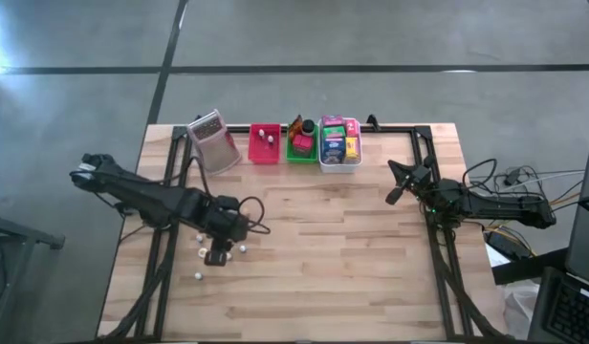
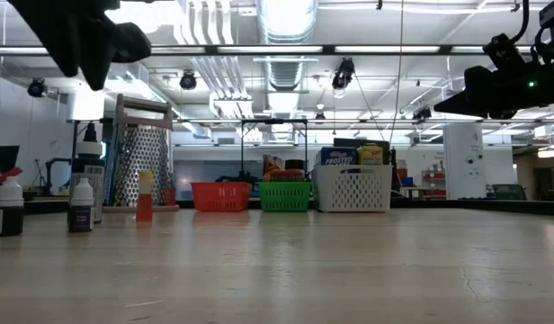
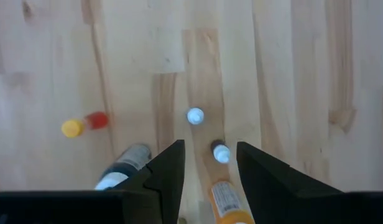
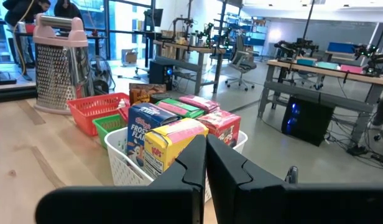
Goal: Pick & Place Kitchen Items
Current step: Put the small black food coloring bottle into the red bin
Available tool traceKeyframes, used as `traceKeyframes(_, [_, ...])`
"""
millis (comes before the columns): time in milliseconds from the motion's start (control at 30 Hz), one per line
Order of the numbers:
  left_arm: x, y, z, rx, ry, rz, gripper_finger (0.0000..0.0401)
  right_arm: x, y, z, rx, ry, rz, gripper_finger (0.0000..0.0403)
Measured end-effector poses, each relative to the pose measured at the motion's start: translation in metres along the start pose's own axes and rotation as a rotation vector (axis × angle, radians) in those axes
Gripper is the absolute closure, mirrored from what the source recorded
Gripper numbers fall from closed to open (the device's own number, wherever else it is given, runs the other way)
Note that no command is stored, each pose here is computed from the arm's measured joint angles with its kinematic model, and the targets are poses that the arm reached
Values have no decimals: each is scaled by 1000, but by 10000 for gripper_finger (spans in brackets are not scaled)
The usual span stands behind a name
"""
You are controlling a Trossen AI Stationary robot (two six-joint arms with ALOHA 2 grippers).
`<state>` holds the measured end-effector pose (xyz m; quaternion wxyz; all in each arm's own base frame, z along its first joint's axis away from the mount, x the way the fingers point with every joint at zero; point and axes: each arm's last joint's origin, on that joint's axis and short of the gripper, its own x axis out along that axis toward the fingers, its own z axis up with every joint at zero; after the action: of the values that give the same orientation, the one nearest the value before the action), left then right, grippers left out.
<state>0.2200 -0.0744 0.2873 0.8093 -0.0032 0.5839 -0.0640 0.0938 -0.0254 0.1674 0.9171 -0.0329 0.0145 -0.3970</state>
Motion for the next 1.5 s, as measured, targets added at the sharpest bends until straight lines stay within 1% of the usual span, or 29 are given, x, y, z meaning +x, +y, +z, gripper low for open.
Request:
traceKeyframes(133, [2,-8,-3,21,5,1,250,0,0,0,0,0,0,394])
traceKeyframes(267, [10,-12,-7,38,5,9,250,0,0,0,0,0,0,394])
traceKeyframes(400, [25,-11,-10,10,-10,9,250,0,0,0,0,0,0,394])
traceKeyframes(533, [43,-10,-15,6,-41,-7,250,0,0,0,0,0,1,394])
traceKeyframes(767, [65,-7,-23,19,7,1,250,0,0,0,0,0,0,394])
traceKeyframes(1100, [87,-6,-19,68,41,16,250,0,0,0,0,0,1,394])
traceKeyframes(1500, [101,5,-12,55,47,32,250,0,0,0,0,0,0,394])
